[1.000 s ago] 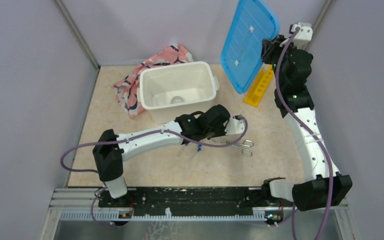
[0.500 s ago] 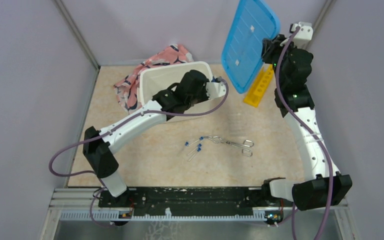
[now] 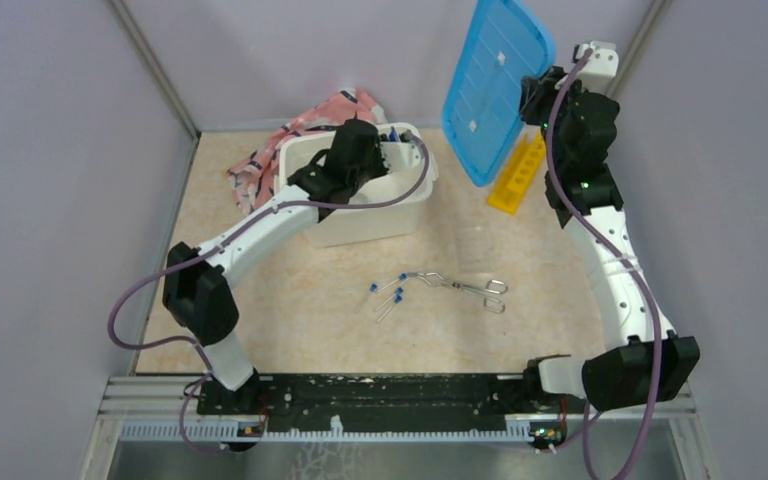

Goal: Organize the chemistry lab equipment
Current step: Place the chemistry item in the storage box.

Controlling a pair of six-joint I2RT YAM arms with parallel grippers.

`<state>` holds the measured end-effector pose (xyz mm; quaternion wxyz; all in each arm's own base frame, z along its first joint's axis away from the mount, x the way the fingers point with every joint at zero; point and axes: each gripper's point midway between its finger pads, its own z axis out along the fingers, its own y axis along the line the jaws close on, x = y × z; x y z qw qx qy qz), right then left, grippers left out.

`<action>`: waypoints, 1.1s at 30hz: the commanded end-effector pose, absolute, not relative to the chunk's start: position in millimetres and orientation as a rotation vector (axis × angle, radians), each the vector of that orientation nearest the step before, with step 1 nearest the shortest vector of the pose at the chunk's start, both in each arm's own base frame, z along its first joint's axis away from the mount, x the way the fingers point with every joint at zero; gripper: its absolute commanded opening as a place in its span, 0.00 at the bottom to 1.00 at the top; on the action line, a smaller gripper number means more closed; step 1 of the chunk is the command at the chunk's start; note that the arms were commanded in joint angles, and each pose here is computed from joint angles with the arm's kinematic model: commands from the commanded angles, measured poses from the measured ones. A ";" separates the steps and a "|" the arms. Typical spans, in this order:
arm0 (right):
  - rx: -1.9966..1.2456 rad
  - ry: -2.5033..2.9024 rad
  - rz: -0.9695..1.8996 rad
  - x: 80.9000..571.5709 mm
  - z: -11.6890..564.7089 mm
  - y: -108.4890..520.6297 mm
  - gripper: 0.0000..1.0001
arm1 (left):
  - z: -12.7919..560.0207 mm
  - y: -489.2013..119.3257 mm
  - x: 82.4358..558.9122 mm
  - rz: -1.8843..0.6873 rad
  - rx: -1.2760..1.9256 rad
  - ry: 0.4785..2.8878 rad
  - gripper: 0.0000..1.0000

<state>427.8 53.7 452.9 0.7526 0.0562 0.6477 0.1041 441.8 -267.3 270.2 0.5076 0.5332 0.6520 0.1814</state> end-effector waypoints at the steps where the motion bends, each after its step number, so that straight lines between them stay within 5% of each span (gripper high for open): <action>1: 0.121 1.265 0.249 424.1 500.6 51.4 0.00 | 257.6 -257.9 461.6 0.422 1.287 1.565 0.14; 13: 0.123 1.306 0.244 440.8 478.4 53.6 0.00 | 163.6 -262.1 466.3 0.319 1.429 1.707 0.10; 26: 0.120 1.323 0.246 449.4 469.6 55.8 0.00 | 131.1 -262.3 450.4 0.126 1.451 1.871 0.09; 33: 0.121 1.329 0.244 449.1 466.4 55.1 0.00 | 130.2 -268.5 447.9 0.067 1.458 1.901 0.21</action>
